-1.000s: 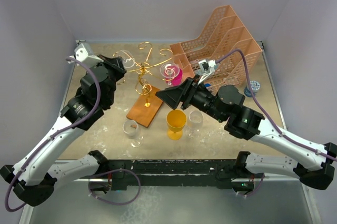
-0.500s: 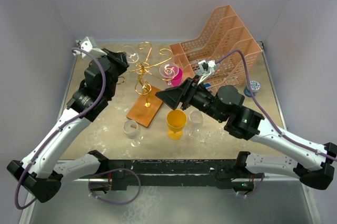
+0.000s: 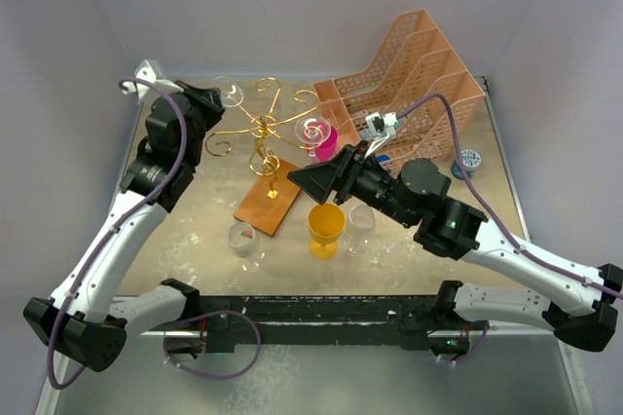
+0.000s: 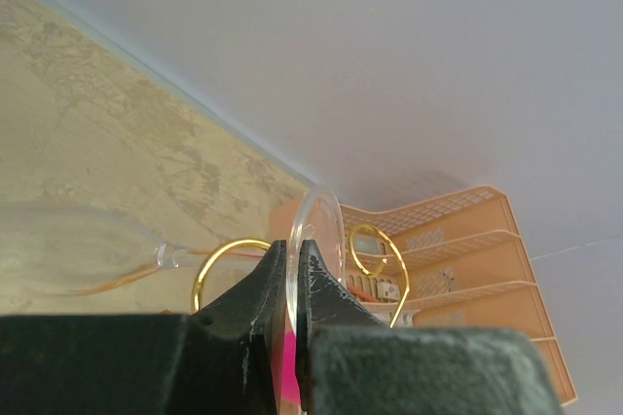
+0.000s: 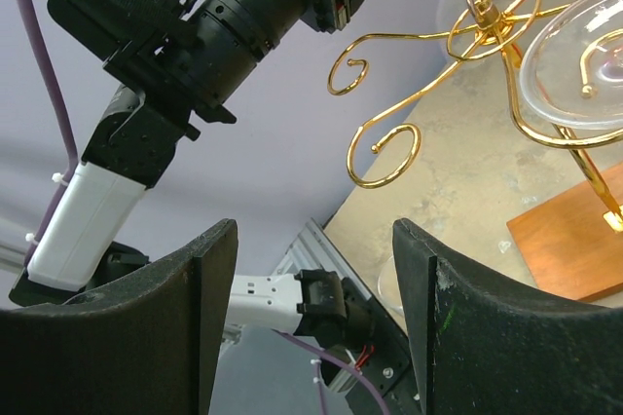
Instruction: Place the wine glass upside down on the wine glass rack
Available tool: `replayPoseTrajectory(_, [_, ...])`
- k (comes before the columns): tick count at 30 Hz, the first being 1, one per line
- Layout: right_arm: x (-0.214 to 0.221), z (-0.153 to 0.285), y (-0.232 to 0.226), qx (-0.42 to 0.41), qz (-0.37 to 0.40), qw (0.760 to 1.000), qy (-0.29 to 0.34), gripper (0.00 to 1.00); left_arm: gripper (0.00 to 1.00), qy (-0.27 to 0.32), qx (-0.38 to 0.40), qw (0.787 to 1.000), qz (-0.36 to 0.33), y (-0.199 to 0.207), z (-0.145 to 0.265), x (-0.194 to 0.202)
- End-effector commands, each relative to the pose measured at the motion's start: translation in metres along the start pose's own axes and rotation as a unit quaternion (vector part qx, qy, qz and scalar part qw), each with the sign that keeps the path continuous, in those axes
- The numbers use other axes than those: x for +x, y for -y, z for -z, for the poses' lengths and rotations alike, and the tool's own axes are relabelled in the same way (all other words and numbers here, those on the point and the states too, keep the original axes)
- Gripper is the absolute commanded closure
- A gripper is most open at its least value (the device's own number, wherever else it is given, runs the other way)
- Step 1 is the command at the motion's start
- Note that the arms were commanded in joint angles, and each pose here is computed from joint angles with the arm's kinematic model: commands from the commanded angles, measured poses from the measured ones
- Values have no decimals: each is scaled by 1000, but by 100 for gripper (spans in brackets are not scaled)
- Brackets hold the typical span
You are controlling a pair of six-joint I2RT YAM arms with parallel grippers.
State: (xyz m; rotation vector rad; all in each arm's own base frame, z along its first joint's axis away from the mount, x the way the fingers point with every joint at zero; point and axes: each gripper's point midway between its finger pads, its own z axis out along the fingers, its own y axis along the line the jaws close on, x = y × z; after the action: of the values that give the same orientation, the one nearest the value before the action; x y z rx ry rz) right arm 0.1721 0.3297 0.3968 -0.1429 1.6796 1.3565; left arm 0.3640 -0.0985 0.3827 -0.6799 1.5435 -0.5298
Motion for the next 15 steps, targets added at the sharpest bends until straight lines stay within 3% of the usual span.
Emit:
replayPoseTrajectory(1, [-11, 4, -13, -24, -8, 1000, 18, 33, 100, 43, 26, 998, 30, 12, 5, -32])
replayPoseTrajectory(15, [-3, 1, -10, -24, -18, 999, 9, 33, 100, 64, -1, 997, 53, -8, 19, -48])
